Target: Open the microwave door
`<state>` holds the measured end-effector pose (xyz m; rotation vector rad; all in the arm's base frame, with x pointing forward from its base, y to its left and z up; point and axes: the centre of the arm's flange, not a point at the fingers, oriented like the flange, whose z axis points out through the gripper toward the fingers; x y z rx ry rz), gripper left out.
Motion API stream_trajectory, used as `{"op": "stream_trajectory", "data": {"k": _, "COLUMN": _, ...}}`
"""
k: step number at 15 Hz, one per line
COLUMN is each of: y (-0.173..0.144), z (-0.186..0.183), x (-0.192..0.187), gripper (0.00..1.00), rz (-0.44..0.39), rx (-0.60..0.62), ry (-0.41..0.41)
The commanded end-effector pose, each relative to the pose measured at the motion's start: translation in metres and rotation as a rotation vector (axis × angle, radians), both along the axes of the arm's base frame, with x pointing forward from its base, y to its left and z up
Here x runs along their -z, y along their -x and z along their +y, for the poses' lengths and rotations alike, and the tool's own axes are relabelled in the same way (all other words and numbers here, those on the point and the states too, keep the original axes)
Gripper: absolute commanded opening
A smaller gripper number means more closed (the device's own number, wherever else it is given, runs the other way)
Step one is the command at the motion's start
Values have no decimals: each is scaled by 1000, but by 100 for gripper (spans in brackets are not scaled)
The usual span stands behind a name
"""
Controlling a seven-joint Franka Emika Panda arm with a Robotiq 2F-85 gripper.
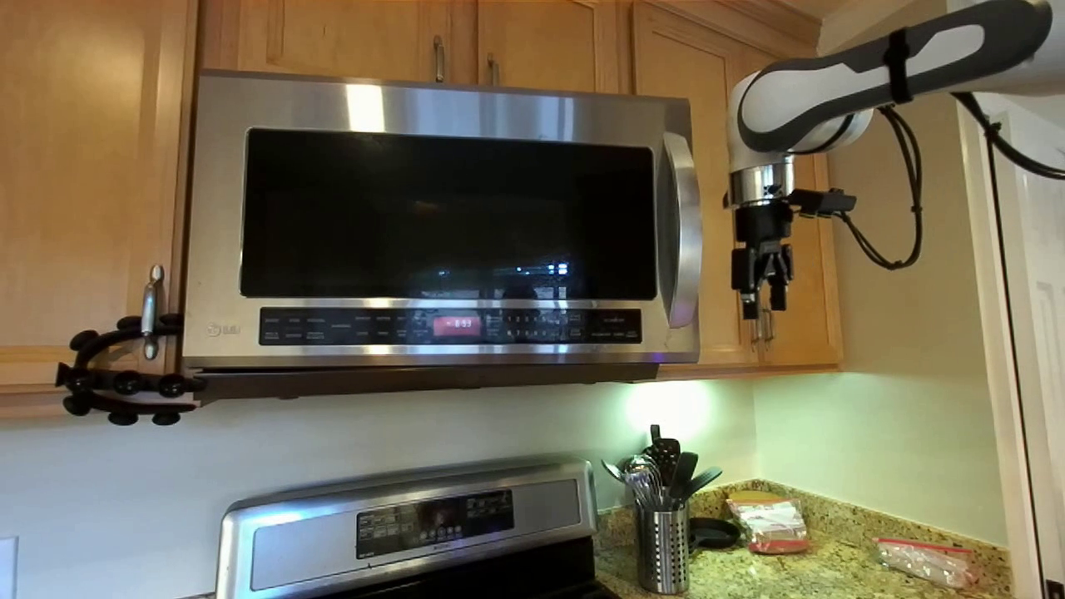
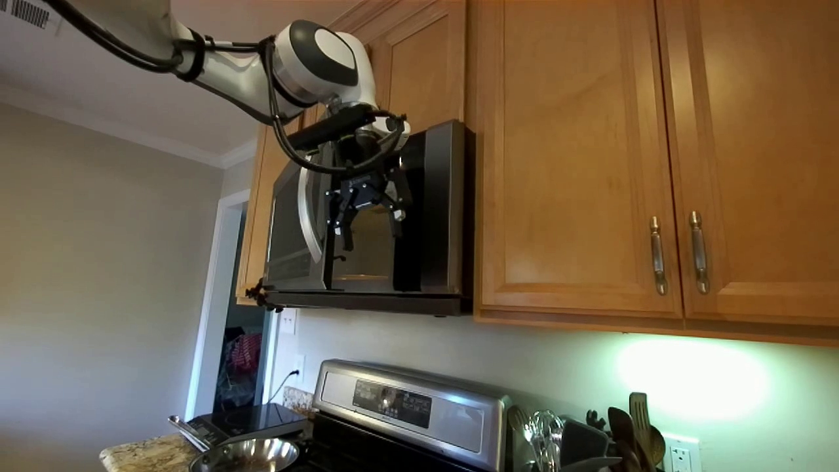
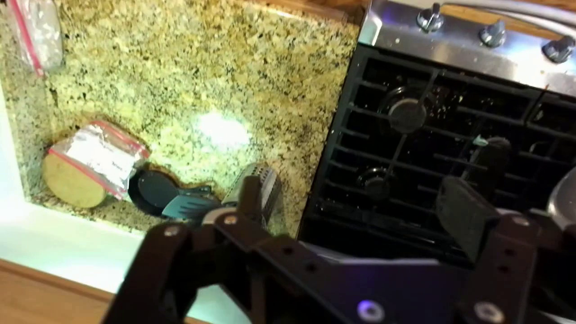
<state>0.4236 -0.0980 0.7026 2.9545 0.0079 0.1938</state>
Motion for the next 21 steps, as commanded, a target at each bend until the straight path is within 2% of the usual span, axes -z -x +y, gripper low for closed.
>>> {"op": "stream_trajectory", "data": {"k": 1, "y": -18, "z": -7, "x": 2, "gripper": 100, "rz": -88, "rx": -53, "ry": 0}}
{"op": "stream_trajectory", "data": {"k": 7, "y": -39, "z": 4, "x": -1, "gripper": 100, "rz": -254, "rx": -169, "ry": 4}}
{"op": "stream_trajectory", "data": {"k": 11, "y": -49, "z": 18, "x": -3, "gripper": 100, "rz": -347, "rx": -248, "ry": -74}}
{"op": "stream_trajectory", "data": {"k": 14, "y": -45, "z": 34, "x": -4, "gripper": 100, "rz": -328, "rx": -328, "ry": -163}}
{"op": "stream_trajectory", "data": {"k": 18, "y": -32, "z": 51, "x": -8, "gripper": 100, "rz": -283, "rx": -411, "ry": -211}}
{"op": "stream_trajectory", "data": {"k": 21, "y": -20, "z": 78, "x": -10, "gripper": 100, "rz": -237, "rx": -549, "ry": -276}}
